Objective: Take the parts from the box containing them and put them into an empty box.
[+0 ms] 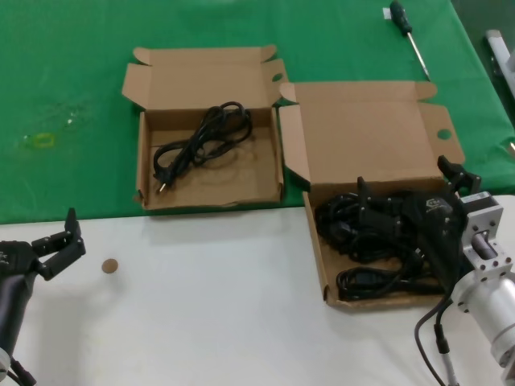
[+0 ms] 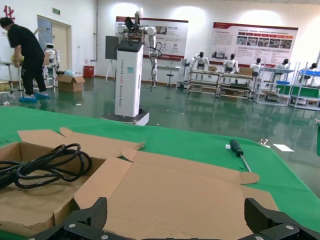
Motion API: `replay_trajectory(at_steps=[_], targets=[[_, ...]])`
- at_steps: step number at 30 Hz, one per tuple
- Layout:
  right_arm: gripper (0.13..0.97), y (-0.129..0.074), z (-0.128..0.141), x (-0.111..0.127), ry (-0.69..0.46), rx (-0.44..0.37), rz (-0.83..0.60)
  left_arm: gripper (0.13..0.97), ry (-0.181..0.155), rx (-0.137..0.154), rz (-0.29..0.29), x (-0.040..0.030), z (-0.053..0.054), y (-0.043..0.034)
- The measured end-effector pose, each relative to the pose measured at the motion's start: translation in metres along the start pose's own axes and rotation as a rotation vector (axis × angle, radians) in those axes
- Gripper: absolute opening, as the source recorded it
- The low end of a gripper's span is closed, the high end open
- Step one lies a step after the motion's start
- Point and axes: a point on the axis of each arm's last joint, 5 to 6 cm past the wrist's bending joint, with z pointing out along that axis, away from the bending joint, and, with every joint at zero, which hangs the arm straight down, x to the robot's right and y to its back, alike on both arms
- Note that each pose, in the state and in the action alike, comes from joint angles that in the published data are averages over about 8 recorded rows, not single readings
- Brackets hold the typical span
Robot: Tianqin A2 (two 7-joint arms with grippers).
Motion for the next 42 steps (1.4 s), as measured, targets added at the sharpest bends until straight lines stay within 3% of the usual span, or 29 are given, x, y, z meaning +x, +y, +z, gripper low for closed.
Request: replay_trajectory(at_steps=[42], targets=[[0.966, 0.0000, 0.0000, 0.0000, 0.000, 0.000, 0.000, 0.966, 0.000, 0.000, 0.000, 0.0000, 0.0000, 0.0000]])
